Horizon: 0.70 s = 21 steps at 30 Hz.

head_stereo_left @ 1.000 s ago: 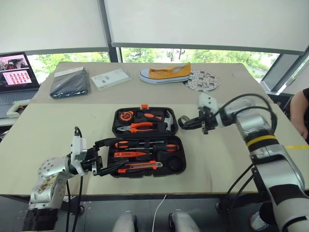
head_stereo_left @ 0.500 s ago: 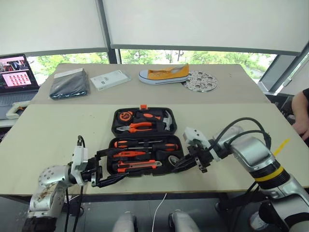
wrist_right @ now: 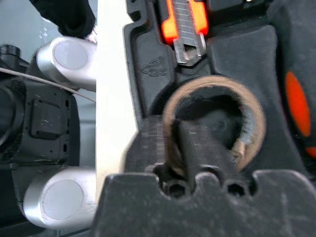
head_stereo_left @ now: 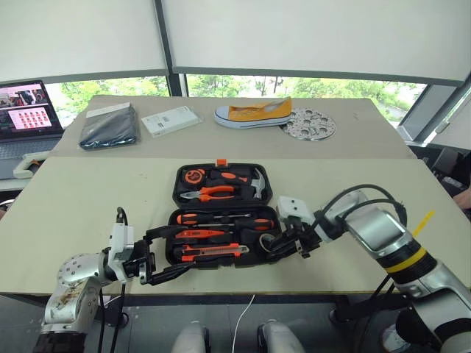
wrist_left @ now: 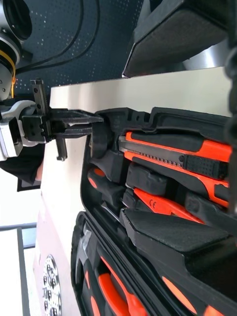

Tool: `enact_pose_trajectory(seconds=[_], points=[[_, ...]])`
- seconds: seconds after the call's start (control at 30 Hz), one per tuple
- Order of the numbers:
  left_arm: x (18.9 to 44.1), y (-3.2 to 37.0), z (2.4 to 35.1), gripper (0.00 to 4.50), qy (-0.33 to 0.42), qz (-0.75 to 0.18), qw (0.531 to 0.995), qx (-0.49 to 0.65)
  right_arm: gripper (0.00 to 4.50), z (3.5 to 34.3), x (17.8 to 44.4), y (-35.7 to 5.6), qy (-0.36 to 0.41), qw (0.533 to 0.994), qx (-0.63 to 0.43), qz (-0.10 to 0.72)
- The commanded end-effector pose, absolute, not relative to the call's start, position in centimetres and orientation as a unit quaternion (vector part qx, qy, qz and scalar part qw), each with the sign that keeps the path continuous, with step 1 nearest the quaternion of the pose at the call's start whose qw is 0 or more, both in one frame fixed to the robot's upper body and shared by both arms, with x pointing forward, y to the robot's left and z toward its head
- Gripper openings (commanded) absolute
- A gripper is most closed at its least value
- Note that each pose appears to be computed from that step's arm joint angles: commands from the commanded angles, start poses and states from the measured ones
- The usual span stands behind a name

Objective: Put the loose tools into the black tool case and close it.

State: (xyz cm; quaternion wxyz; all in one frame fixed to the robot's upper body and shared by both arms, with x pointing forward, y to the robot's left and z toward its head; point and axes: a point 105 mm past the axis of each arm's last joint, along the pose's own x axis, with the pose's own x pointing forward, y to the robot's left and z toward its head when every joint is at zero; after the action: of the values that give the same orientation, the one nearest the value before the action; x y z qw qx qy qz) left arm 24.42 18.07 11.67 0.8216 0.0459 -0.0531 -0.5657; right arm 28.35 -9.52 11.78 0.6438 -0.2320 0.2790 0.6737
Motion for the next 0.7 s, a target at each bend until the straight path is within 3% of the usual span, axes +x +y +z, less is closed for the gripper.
enact_pose_trajectory(seconds=[0.03,0.2,0.23,0.3,0.4,0.5,0.6,0.7], points=[[25.0,19.4,13.3,4.50,-0.074,-0.523,0.848,0.046,2.39,15.2,28.4,-9.0,0.181,0.664,-0.200,0.697],[26.7,22.4,14.2,4.50,-0.070,-0.432,0.899,0.021,2.39,16.7,28.9,-12.8,0.154,0.713,-0.140,0.669],[27.5,23.2,14.1,4.25,-0.061,-0.400,0.914,0.019,2.40,16.5,29.6,-13.4,0.146,0.732,-0.139,0.651],[28.9,24.7,13.4,3.83,-0.030,-0.343,0.939,0.017,1.89,16.1,31.9,-14.4,0.122,0.778,-0.155,0.596],[31.0,25.9,12.2,2.44,0.016,-0.281,0.959,0.022,0.88,14.7,36.1,-16.2,0.083,0.830,-0.245,0.494],[31.8,25.6,11.5,1.36,0.040,-0.276,0.960,0.036,0.01,14.3,37.5,-16.3,0.062,0.841,-0.262,0.470],[32.8,24.6,10.8,0.12,0.065,-0.287,0.955,0.048,0.00,13.6,38.7,-16.2,0.057,0.843,-0.285,0.453],[33.8,22.9,10.7,0.02,0.064,-0.309,0.947,0.051,0.00,12.8,38.9,-15.1,0.052,0.835,-0.282,0.469]])
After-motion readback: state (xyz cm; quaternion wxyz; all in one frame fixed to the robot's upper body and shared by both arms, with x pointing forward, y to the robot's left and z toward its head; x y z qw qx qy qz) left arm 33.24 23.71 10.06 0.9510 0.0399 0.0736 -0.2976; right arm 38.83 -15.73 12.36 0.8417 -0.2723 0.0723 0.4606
